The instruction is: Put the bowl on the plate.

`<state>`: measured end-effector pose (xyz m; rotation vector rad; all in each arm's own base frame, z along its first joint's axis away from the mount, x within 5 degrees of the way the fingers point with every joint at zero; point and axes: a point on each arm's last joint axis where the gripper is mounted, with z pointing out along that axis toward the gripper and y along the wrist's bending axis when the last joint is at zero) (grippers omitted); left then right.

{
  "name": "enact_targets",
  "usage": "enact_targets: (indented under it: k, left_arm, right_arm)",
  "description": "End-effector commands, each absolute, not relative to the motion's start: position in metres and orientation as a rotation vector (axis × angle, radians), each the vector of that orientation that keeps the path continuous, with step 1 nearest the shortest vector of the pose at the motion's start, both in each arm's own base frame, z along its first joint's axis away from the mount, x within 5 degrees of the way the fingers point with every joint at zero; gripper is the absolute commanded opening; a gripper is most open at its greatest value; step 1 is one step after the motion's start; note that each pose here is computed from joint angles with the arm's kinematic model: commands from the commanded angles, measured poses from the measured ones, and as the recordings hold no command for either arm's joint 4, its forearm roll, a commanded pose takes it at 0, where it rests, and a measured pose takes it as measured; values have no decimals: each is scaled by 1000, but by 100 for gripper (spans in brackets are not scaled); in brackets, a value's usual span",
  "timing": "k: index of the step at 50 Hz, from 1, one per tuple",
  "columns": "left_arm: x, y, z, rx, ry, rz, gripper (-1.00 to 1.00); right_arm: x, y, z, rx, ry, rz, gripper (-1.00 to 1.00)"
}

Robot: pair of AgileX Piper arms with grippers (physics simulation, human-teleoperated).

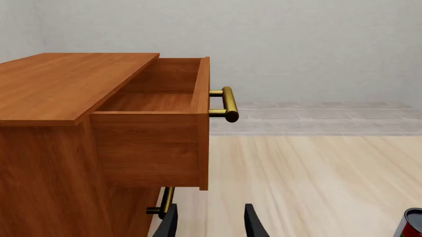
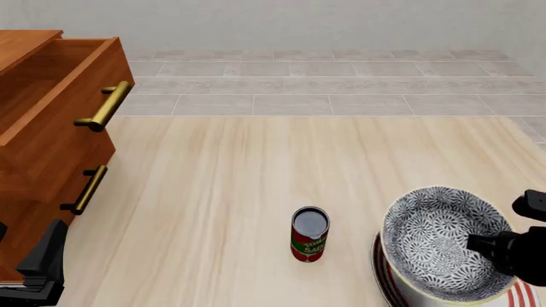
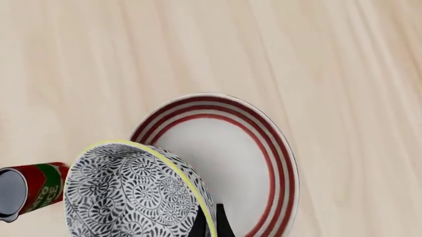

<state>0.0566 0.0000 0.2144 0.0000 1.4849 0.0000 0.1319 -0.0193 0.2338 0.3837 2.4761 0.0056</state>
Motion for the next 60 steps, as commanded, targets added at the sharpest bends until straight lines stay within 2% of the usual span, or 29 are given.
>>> enact_targets:
  k: [1, 48, 49, 60]
  left_arm:
    - [57, 0, 214, 0, 1485, 0, 100]
    - [57, 0, 214, 0, 1485, 0, 100]
    - [57, 0, 214, 0, 1485, 0, 100]
    - [57, 0, 214, 0, 1485, 0, 100]
  right_arm:
    - [124, -22, 220, 437, 2489, 1, -100]
    - [123, -26, 199, 480, 2519, -15, -100]
    - [124, -27, 201, 474, 2519, -20, 100]
    - [128, -28, 202, 468, 2520, -26, 100]
